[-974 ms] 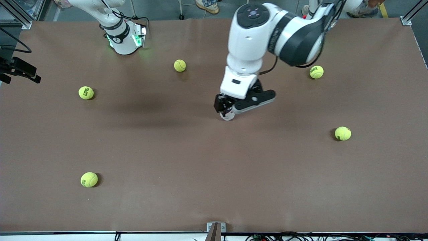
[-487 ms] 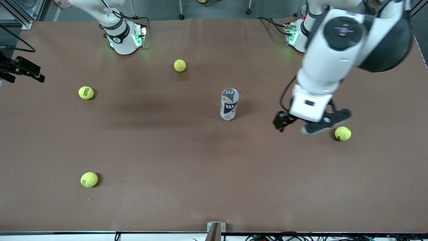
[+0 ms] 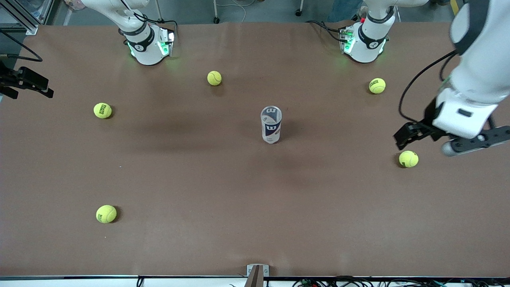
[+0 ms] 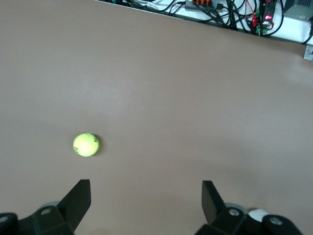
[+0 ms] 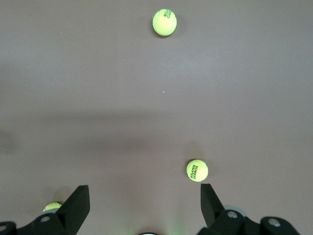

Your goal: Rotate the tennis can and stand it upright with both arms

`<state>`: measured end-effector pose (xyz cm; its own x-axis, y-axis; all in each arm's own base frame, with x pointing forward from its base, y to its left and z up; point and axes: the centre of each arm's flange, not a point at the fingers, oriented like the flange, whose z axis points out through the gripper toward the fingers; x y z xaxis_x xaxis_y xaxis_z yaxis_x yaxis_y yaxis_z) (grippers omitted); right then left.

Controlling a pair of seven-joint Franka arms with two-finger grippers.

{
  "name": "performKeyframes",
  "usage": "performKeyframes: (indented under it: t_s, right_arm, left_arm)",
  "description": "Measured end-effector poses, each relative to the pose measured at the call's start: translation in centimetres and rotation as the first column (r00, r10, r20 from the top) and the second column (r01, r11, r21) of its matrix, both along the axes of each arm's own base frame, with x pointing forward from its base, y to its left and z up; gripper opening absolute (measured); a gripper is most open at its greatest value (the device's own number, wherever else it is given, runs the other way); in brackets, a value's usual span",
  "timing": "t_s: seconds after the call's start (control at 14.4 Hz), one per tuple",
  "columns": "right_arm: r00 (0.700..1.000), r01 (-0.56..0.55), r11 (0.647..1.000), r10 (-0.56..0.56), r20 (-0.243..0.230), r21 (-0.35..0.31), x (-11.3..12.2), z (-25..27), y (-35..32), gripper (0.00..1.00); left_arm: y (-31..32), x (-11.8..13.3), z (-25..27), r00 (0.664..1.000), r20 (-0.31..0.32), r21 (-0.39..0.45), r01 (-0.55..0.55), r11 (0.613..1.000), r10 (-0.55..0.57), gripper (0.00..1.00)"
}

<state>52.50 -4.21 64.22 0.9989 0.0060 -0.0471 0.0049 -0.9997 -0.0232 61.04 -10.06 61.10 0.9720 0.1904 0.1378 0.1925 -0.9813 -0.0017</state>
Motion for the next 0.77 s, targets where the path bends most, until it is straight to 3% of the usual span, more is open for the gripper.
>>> performKeyframes:
  t_s: [0.28, 0.56, 0.77]
  right_arm:
    - [1.0, -0.002, 1.0, 0.002, -0.001, 0.0, 0.0, 0.0, 0.1, 1.0]
    - [1.0, 0.001, 1.0, -0.001, -0.007, 0.0, -0.1, -0.1, -0.1, 1.0]
    - [1.0, 0.0, 1.0, 0.0, -0.012, 0.0, -0.1, -0.1, -0.1, 1.0]
  left_arm:
    - [6.8, -2.1, 0.7, 0.994, -0.024, 0.011, 0.107, 0.994, -0.107, 1.0]
    - [8.0, -2.9, 1.4, 0.978, -0.042, 0.025, 0.206, 0.978, -0.205, 1.0]
    - [7.9, -2.8, 1.6, 0.976, -0.038, 0.026, 0.216, 0.976, -0.215, 1.0]
